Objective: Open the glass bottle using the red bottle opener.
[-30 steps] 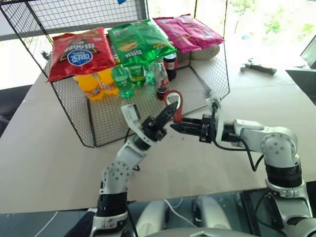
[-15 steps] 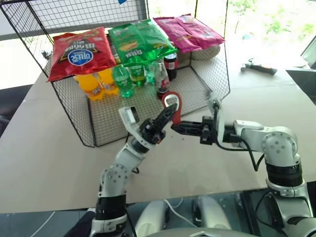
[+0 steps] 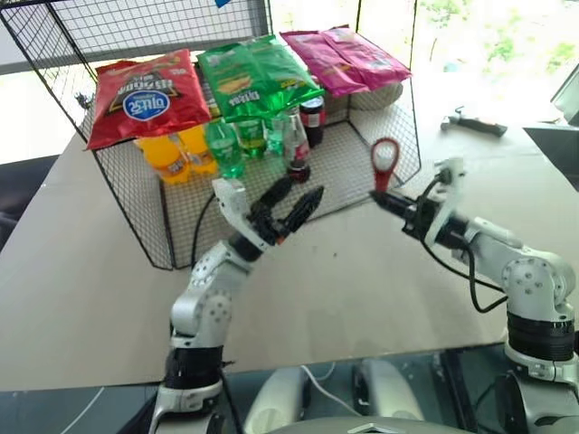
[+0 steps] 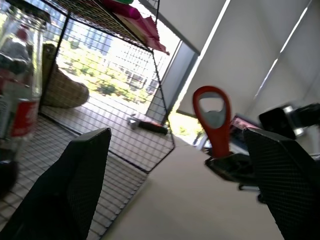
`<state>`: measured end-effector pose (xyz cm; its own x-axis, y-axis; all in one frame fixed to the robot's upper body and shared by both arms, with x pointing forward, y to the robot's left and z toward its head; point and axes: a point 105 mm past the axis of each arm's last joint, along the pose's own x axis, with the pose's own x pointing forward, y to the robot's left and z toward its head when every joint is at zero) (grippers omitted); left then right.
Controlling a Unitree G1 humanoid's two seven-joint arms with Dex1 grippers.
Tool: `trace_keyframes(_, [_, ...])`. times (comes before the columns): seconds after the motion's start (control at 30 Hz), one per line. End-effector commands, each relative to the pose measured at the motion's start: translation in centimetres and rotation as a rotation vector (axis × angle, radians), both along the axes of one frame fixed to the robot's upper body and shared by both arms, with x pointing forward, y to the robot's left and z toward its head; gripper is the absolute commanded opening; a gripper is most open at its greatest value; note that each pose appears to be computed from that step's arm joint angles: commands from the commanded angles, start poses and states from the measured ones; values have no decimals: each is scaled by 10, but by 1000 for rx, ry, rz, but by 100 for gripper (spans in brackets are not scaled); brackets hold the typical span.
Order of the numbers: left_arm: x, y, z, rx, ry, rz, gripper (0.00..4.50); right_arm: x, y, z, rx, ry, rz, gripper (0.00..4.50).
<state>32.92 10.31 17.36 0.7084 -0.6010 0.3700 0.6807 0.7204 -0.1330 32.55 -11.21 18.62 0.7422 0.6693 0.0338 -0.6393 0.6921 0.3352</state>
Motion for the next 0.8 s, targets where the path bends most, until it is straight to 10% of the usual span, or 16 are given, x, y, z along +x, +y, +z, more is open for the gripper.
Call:
trace_keyframes(0.03, [23,8,1,148,-90,195,442,9,-12,17,-96,-168,-147,0])
trace_keyframes(0.8, [118,10,14,250,-92,477,442,6,-5,11,-179,-277,-225,0])
